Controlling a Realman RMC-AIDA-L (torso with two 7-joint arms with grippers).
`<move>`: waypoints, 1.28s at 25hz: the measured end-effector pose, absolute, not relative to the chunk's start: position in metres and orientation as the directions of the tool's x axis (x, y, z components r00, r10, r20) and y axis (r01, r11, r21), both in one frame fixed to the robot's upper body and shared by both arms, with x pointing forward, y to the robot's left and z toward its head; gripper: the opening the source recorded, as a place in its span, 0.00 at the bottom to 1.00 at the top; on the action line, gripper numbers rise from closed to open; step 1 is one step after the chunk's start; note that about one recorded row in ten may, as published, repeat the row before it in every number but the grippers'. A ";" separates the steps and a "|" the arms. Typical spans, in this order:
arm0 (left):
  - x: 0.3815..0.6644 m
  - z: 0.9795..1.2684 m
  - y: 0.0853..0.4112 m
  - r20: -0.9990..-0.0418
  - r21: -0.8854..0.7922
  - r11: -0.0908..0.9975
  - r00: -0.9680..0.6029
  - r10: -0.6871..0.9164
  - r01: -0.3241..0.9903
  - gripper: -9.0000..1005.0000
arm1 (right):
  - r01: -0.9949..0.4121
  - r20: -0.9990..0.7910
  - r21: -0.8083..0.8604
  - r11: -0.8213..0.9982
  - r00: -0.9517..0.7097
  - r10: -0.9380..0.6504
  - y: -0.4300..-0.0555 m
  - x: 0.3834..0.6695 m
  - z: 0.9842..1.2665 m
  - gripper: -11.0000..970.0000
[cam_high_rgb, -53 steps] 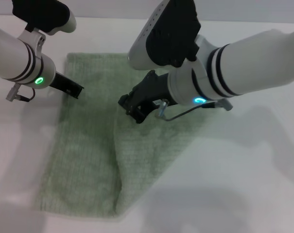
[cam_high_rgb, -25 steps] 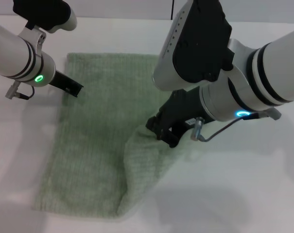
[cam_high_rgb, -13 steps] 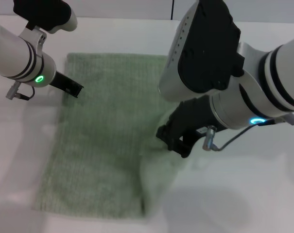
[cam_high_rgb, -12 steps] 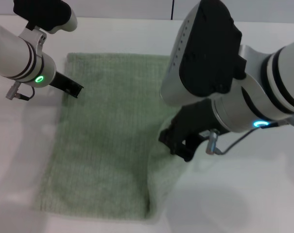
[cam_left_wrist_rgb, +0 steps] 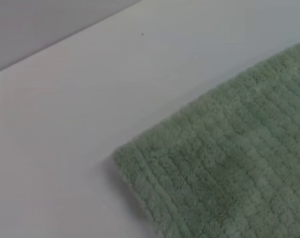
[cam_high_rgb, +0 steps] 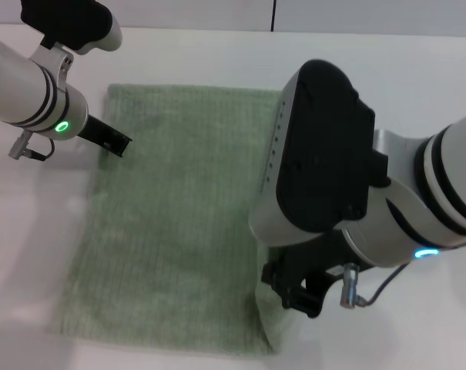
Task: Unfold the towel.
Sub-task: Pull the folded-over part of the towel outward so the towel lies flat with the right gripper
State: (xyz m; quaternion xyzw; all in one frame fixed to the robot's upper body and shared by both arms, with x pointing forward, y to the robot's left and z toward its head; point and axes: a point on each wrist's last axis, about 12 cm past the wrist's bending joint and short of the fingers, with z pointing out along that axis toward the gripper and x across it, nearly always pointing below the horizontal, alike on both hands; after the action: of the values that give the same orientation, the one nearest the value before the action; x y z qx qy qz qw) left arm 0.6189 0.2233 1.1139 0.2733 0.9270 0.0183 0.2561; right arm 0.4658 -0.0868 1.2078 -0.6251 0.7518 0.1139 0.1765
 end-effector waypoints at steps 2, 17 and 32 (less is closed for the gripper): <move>0.619 1.114 0.223 -0.465 0.174 0.850 -0.720 0.516 0.497 0.06 | -0.980 -0.392 -0.038 0.194 -0.164 -0.905 -0.087 0.463 1.206 0.04; 0.618 1.112 0.224 -0.460 0.168 0.853 -0.726 0.511 0.494 0.06 | -0.966 -0.265 0.017 0.258 -0.253 -0.930 -0.104 0.460 1.189 0.05; 0.620 1.122 0.219 -0.479 0.178 0.849 -0.710 0.516 0.498 0.06 | -0.953 -0.320 0.112 0.281 -0.302 -0.898 -0.118 0.454 1.196 0.45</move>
State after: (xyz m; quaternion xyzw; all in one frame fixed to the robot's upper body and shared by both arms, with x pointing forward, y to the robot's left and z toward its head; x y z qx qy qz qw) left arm 0.6204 0.2190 1.1220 0.2742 0.9244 0.0177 0.2644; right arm 0.4540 -0.1182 1.1959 -0.5828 0.7942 0.1417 0.0973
